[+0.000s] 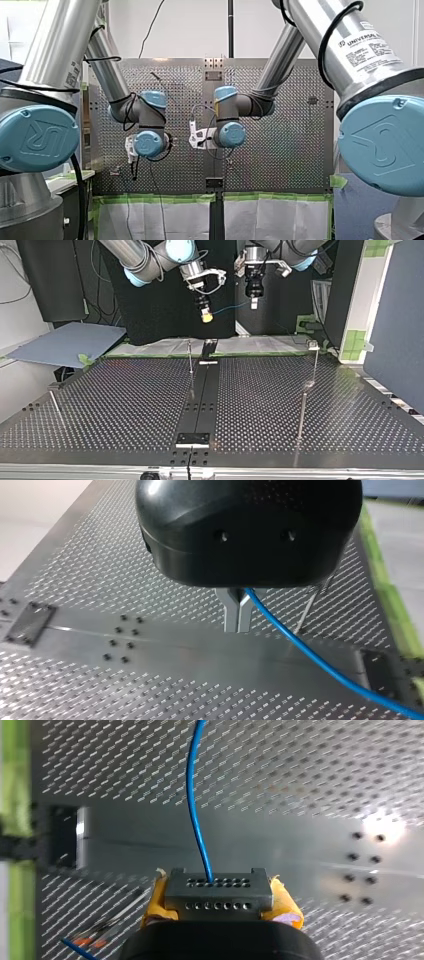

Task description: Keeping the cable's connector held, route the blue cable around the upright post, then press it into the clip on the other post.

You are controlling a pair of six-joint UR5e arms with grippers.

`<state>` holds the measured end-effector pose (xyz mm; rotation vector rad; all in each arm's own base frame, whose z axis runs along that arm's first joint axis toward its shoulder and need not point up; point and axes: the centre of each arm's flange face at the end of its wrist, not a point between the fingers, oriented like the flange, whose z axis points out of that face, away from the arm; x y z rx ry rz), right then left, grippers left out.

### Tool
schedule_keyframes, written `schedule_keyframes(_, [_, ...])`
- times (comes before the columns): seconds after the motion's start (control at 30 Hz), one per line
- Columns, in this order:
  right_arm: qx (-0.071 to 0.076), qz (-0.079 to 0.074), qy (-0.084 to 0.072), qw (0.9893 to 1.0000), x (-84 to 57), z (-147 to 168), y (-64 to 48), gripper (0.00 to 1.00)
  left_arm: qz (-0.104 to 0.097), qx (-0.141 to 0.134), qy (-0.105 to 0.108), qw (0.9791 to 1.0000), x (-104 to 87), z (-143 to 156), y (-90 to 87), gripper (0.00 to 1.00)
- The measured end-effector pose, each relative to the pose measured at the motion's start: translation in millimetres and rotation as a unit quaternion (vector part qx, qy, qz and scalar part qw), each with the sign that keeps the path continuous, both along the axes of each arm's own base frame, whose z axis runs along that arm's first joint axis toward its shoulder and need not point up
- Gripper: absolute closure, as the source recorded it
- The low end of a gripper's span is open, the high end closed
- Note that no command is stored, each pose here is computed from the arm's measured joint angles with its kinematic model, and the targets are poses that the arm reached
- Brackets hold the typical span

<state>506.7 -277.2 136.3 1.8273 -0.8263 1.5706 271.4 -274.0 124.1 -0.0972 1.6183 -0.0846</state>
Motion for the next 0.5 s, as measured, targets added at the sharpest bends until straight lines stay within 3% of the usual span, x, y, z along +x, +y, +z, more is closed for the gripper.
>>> schedule_keyframes(0.23, [-0.02,0.02,-0.03,0.9992,16.3,55.2,-8.7,1.0,0.02,-0.016,-0.028,0.9993,26.3,42.1,-3.3,1.0])
schedule_keyframes(0.5, [-0.055,0.023,-0.069,0.9958,27.2,129.5,-18.9,1.0,0.041,-0.037,-0.064,0.9964,59.3,100.3,1.3,1.0])
